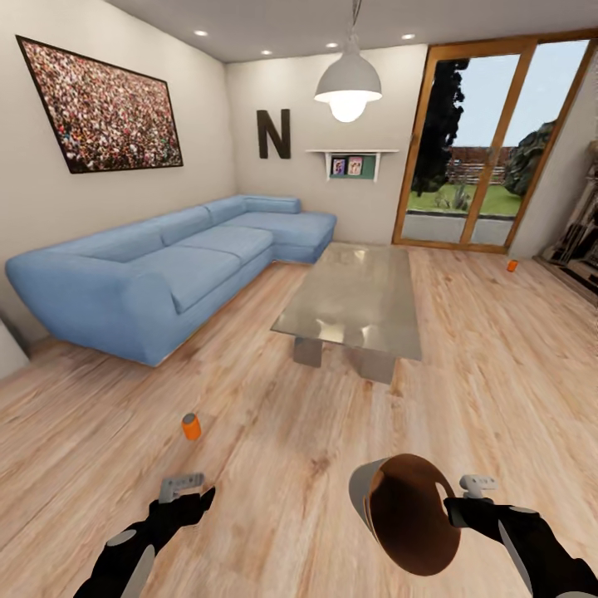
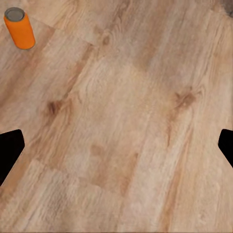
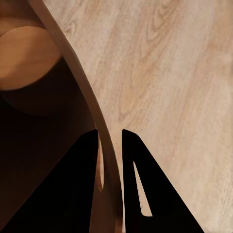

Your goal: Put the three can of soda from the living room inside the tash can in the kitchen.

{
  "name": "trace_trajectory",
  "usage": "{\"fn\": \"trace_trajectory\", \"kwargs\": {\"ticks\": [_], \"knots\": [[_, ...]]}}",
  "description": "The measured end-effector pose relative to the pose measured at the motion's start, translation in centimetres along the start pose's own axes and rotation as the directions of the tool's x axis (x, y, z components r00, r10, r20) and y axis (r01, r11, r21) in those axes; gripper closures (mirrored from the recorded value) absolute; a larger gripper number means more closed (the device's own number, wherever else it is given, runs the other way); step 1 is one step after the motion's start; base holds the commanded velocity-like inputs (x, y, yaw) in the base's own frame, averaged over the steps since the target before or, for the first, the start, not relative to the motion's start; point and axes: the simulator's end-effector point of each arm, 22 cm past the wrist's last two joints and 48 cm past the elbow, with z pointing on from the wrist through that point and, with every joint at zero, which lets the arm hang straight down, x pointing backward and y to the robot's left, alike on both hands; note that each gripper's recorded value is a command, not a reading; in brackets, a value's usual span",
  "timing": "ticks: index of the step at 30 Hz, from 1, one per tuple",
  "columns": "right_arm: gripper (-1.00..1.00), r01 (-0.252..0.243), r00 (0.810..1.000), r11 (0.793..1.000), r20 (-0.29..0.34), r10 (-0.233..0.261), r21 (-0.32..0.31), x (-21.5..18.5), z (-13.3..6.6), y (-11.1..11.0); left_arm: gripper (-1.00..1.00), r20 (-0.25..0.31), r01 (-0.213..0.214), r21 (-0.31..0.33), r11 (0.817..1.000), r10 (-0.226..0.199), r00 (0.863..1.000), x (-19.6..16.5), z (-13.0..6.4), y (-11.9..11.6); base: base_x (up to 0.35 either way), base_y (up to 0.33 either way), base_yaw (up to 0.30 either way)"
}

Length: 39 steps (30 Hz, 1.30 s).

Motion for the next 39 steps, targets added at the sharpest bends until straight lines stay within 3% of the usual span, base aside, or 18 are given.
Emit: {"fn": "trace_trajectory", "kwargs": {"ticks": [22,39], "knots": [[1.0,-0.003,1.0,1.0,0.0,0.003,-0.006,0.03,0.12,0.45,-1.0,-0.002,0.001,0.0,1.0,-0.001,1.0,0.06,0.01,0.0,0.252,0.241,-0.023],[1.0,-0.003,1.0,1.0,0.0,0.003,-0.007,0.03,0.14,0.54,-1.0,-0.006,-0.001,0.008,1.0,0.001,1.0,0.19,0.02,-0.17,0.245,0.249,-0.222]]}}
